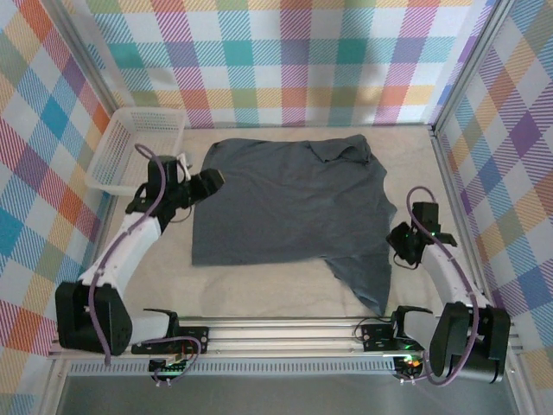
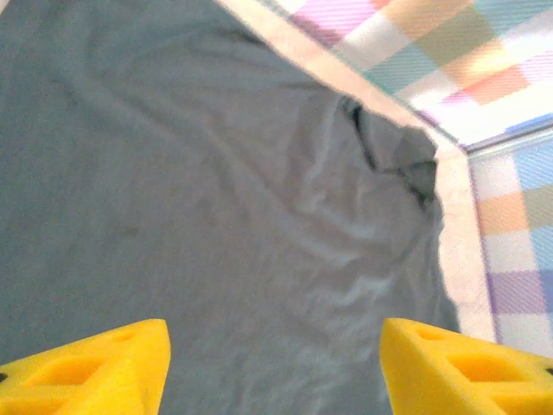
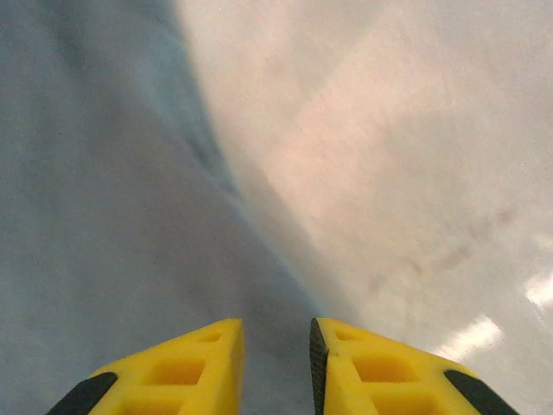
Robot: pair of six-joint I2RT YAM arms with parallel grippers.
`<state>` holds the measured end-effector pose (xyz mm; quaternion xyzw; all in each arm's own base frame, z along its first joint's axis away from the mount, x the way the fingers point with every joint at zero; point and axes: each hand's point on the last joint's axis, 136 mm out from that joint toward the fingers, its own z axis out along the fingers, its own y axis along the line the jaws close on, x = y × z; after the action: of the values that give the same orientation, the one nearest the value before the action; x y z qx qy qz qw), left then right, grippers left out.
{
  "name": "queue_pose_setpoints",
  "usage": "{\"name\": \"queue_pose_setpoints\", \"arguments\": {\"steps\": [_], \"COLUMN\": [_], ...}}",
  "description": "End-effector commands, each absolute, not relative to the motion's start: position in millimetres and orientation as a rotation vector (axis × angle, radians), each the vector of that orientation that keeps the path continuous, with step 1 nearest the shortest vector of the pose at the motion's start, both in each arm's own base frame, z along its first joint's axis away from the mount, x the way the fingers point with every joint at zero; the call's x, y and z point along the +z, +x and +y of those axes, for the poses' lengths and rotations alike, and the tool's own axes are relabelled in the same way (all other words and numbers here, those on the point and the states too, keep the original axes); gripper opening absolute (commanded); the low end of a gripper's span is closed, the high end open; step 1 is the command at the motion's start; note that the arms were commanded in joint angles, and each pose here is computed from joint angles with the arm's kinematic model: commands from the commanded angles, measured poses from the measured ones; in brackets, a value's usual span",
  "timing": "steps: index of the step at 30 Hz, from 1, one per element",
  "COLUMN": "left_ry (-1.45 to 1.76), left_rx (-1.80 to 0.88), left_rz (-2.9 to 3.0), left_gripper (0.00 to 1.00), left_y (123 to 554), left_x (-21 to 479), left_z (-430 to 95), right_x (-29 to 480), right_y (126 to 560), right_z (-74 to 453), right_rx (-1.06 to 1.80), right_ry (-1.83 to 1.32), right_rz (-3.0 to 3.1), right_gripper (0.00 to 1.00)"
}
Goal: Fold the inside-out t-shirt
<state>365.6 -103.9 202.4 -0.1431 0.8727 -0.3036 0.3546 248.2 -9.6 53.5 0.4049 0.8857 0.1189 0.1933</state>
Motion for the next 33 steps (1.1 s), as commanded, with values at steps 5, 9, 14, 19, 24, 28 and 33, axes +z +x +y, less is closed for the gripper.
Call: {"name": "queue_pose_setpoints", "arguments": {"steps": [5, 9, 14, 19, 24, 28, 33], "left_ry": [-0.525, -0.67, -0.901, -1.012, -1.069, -1.101, -1.1], "left_rx": [-0.584, -0.448, -0.287, -0.246, -0.239, -0.266, -0.287], "left_rz": [2.55, 2.607, 2.65, 2.747, 2.827, 2.831, 2.788], "left_gripper": [0.83, 0.97, 0.94, 0.63, 0.52, 0.53, 0.45], "left_y": [289, 268, 239, 210, 209, 217, 228], "left_x": [114, 90, 65, 47, 27, 14, 14], "left_z": [-77, -58, -36, -37, -43, -48, -48], "right_x": [31, 26, 29, 47, 51, 50, 50], "right_y": [244, 249, 248, 242, 242, 243, 242], "right_z": [17, 11, 11, 10, 14, 18, 19], "right_rx": [0.481, 0.436, 0.413, 0.389, 0.393, 0.403, 0.403], "right_ry": [1.047, 1.05, 1.045, 1.04, 1.025, 1.02, 1.008], "right_rz": [2.609, 2.596, 2.611, 2.562, 2.564, 2.573, 2.579], "right_gripper": [0.28, 0.21, 0.0, 0.0, 0.0, 0.0, 0.0]}}
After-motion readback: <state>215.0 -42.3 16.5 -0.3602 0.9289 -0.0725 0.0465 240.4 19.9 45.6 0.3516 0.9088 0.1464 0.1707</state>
